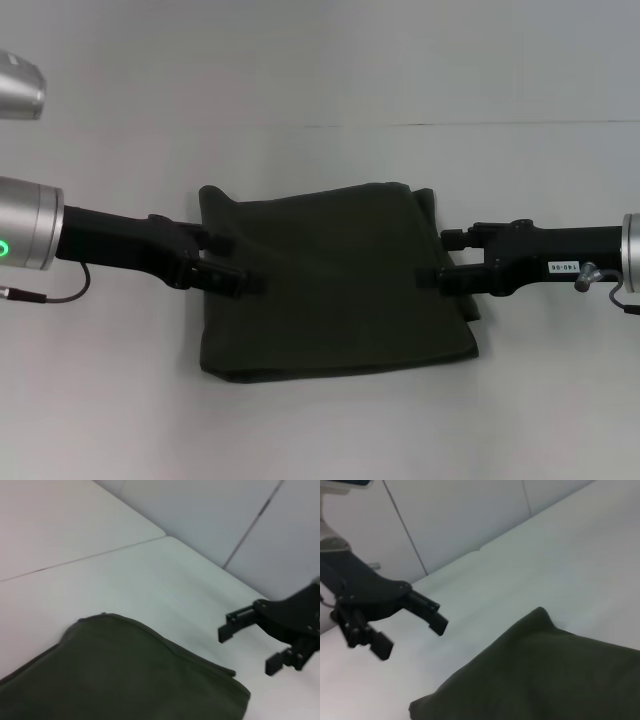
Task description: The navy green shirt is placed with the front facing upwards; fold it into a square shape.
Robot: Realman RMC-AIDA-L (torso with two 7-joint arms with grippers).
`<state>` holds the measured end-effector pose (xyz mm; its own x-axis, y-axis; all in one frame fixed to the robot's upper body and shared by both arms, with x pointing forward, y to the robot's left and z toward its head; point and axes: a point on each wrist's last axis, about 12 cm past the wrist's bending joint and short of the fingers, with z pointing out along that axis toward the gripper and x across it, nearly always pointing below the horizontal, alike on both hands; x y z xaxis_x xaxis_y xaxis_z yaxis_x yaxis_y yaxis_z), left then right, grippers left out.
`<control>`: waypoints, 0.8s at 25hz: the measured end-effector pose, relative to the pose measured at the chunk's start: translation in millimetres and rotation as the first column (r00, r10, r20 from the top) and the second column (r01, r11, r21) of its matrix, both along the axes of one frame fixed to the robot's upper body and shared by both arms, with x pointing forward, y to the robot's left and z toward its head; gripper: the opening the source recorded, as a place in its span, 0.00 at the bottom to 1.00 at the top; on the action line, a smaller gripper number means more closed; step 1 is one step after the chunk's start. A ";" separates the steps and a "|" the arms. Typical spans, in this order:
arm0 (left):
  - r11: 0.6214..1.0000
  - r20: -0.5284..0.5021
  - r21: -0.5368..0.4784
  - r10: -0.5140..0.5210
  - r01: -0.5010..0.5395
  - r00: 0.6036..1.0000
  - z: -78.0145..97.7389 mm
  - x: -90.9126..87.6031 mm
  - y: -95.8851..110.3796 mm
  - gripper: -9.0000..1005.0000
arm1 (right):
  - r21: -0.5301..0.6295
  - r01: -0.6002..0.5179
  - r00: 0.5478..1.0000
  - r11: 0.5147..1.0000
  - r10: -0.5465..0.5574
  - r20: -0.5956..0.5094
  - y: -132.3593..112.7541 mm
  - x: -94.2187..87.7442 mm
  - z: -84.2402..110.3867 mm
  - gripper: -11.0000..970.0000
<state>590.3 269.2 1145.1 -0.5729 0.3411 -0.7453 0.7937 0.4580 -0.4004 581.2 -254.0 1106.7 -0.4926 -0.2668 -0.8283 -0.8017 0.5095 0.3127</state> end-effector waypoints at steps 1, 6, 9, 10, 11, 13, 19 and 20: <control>1.000 0.007 0.004 -0.006 0.006 1.000 -0.7 -0.9 -0.6 0.96 | 0.001 0.007 1.000 1.000 -0.007 -0.003 -0.4 0.3 -0.6 0.91; 0.999 0.027 0.022 -0.040 0.039 0.999 -2.6 -4.1 -6.3 0.96 | 0.013 0.033 0.999 0.999 -0.033 -0.012 -2.7 1.0 -2.2 0.91; 0.998 0.029 0.030 -0.051 0.050 0.998 -3.3 -4.8 -9.7 0.96 | 0.021 0.046 0.999 0.999 -0.046 -0.010 -4.1 2.2 -1.3 0.91; 0.998 0.029 0.032 -0.051 0.050 0.998 -3.4 -4.7 -10.3 0.96 | 0.022 0.047 0.999 0.999 -0.047 -0.009 -4.2 2.4 -1.2 0.91; 0.998 0.029 0.031 -0.050 0.049 0.998 -3.3 -4.6 -10.5 0.96 | 0.021 0.049 0.999 0.999 -0.049 -0.008 -4.2 2.7 -1.1 0.91; 0.998 0.028 0.028 -0.051 0.050 0.998 -3.1 -4.8 -10.8 0.96 | 0.019 0.055 0.998 0.998 -0.055 -0.006 -4.6 3.4 -1.2 0.91; 0.998 0.026 0.023 -0.053 0.052 0.998 -2.7 -5.2 -11.3 0.96 | 0.013 0.068 0.998 0.998 -0.068 0.000 -4.9 5.5 -1.2 0.91; 0.998 0.026 0.023 -0.053 0.052 0.998 -2.7 -5.1 -11.3 0.96 | 0.013 0.068 0.998 0.998 -0.068 0.001 -4.4 6.0 -1.0 0.91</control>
<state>585.2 257.9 1142.4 -0.5341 0.3866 -0.7518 0.8269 0.4240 -0.3695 587.2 -258.4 1105.7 -0.5082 -0.2224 -0.8320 -0.7658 0.5587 0.3184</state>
